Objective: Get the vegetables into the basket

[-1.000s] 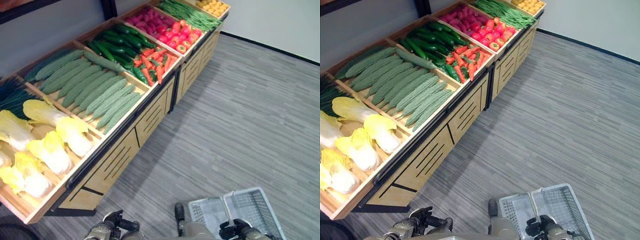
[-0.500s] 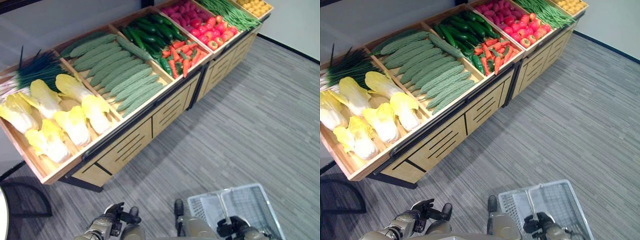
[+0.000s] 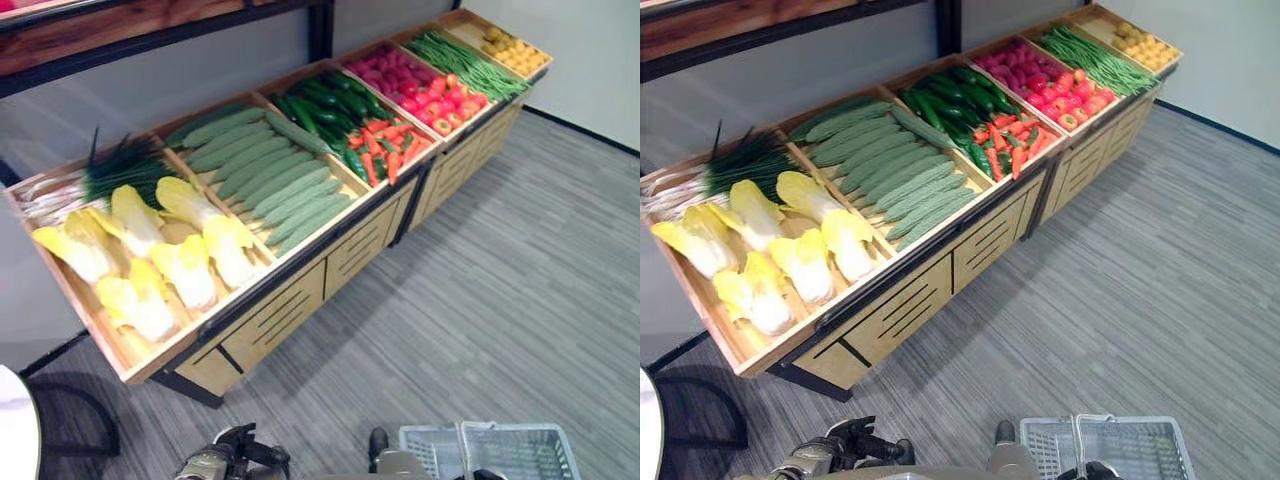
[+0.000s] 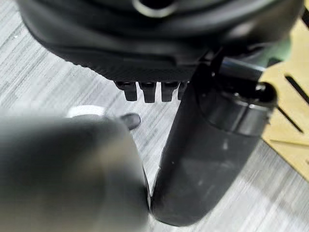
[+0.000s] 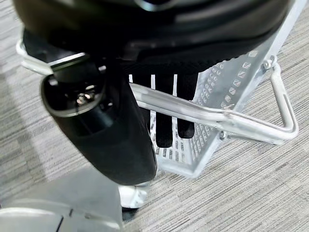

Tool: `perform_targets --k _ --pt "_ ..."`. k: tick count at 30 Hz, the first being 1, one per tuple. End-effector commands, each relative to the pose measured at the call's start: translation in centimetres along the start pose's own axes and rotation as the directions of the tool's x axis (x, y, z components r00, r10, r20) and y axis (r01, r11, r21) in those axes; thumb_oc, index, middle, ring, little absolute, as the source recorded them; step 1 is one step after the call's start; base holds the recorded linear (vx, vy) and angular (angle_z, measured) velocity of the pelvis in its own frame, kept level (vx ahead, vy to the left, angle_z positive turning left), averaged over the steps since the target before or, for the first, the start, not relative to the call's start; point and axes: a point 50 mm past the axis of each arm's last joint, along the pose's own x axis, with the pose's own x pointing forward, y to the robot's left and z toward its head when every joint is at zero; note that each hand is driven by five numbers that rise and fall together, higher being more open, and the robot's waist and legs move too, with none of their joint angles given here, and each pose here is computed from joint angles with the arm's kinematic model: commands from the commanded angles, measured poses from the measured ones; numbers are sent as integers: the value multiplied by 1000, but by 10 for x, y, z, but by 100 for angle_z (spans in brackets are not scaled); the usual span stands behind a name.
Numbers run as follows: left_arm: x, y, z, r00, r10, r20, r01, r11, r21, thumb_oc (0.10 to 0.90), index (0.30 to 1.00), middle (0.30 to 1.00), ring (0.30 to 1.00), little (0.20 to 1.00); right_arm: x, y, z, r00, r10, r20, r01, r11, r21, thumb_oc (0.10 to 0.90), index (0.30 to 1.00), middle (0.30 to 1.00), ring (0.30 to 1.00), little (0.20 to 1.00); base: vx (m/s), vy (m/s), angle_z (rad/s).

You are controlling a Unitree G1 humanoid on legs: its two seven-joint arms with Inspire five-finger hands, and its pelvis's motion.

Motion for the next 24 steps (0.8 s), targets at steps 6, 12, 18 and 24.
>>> perform_targets --k 6,12,18,24 --pt "-1 21 17 997 55 48 -56 998 37 900 1000 1000 1000 1000 1 1 39 991 28 130 -26 999 -22 400 300 300 300 300 127 -31 44" --pt "-2 21 11 998 64 24 -64 998 -4 900 1000 1000 1000 1000 1 4 31 994 37 107 -34 999 -32 400 300 300 300 300 65 -206 83" --pt "0 12 17 999 41 31 -41 999 -17 900 1000 1000 1000 1000 1 4 34 991 40 130 -35 998 -42 400 300 300 300 300 -9 -250 79" --pt "2 -4 24 998 -13 59 12 1000 20 900 1000 1000 1000 1000 1 -1 27 995 30 100 -25 998 -52 400 300 300 300 300 -38 1 99"
